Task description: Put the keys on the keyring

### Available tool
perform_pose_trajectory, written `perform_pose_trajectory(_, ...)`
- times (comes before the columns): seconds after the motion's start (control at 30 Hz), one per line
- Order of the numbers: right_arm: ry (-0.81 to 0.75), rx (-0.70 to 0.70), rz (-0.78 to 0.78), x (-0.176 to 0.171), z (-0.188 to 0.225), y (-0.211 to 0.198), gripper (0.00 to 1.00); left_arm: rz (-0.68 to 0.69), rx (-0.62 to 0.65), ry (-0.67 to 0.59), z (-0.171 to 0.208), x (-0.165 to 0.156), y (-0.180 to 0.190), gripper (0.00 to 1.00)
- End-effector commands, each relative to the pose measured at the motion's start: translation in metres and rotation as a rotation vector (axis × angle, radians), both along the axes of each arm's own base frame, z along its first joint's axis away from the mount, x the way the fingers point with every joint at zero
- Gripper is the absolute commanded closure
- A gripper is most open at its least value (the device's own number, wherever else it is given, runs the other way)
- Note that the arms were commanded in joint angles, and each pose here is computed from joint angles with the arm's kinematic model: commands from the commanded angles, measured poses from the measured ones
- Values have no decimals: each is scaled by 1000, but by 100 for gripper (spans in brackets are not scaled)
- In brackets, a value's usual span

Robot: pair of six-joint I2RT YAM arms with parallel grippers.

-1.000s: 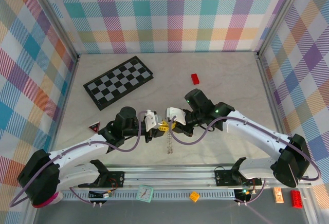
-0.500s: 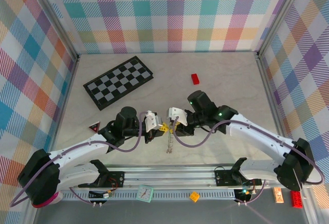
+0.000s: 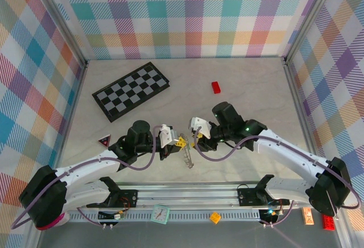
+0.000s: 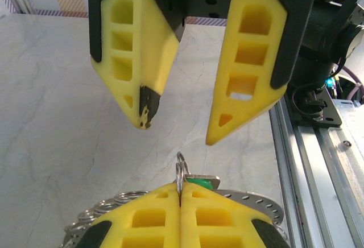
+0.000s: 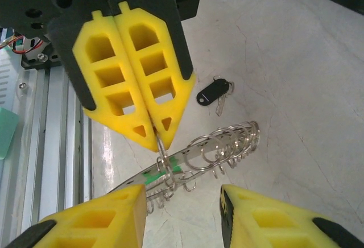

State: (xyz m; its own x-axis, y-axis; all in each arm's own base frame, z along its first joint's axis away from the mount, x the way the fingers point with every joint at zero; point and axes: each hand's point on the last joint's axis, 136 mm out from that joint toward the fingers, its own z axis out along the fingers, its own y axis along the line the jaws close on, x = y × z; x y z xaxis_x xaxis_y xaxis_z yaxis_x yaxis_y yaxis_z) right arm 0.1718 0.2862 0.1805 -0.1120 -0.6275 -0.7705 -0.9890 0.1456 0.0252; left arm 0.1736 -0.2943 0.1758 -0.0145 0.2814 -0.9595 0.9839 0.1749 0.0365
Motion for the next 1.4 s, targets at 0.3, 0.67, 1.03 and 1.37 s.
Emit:
perform_pose_trajectory(0.3, 21, 14, 55, -1, -2, 11, 81, -14, -69, -63, 21, -2, -3, 100)
perform_pose_trajectory(0.67, 33, -37, 68, -3, -13, 6, 98, -24, -85, -77, 27, -4, -3, 100)
perform_pose_trajectory(1.03, 48, -23, 73, 1, -10, 13, 89, -4, -96, -95, 30, 0, -2, 100)
perform_pose_trajectory(1.37, 41, -1, 11, -8, -14, -3, 61, 52, -136, -68, 30, 6, 0, 100)
